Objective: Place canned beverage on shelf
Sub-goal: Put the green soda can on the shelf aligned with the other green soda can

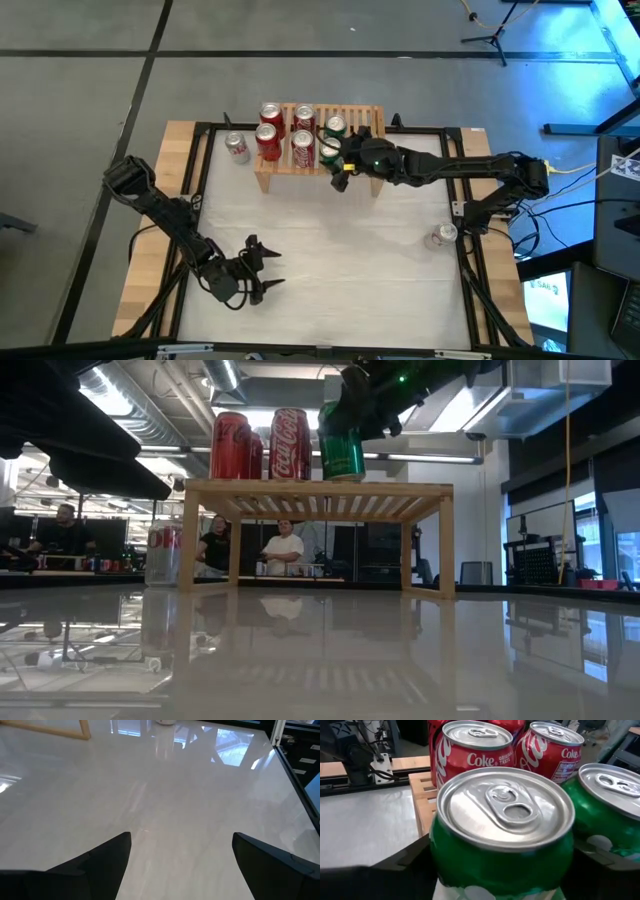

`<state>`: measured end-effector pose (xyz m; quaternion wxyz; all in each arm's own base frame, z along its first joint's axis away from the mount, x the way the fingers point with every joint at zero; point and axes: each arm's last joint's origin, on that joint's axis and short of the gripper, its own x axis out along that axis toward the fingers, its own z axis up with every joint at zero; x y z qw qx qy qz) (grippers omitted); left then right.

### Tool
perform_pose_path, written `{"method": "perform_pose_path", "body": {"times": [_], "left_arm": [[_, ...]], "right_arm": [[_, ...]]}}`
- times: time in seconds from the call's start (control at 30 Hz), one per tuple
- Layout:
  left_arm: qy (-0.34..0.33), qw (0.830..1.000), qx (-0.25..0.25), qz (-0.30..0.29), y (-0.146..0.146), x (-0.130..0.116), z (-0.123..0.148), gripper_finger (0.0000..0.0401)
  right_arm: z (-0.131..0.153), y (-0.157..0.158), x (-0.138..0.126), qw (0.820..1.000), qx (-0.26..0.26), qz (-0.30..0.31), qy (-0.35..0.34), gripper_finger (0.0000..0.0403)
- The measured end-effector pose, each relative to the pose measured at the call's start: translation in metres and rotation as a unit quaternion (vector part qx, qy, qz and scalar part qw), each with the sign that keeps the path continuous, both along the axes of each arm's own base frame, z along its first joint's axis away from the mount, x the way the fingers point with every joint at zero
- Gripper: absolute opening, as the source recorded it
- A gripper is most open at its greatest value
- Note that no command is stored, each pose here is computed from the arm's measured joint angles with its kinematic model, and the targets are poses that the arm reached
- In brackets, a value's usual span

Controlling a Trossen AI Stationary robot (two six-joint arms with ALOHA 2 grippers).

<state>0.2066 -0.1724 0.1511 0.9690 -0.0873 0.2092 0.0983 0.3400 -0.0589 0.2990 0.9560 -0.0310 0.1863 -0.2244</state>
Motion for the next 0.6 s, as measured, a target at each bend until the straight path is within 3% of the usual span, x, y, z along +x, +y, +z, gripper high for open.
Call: {"method": "perform_pose_path", "body": {"times": [0.2, 0.6], "left_arm": [[0.000, 1.000, 0.000, 0.000, 0.0000, 0.0000, 0.0000, 0.0337], [0.001, 1.000, -0.002, -0.002, -0.0001, 0.0000, -0.0001, 0.0337]], "right_arm": [[-0.0014, -0.0003, -0.0003, 1.000, -0.005, -0.010, 0.007, 0.0386], [0.0013, -0.0009, -0.0003, 1.000, -0.019, -0.019, 0.016, 0.0347]]}}
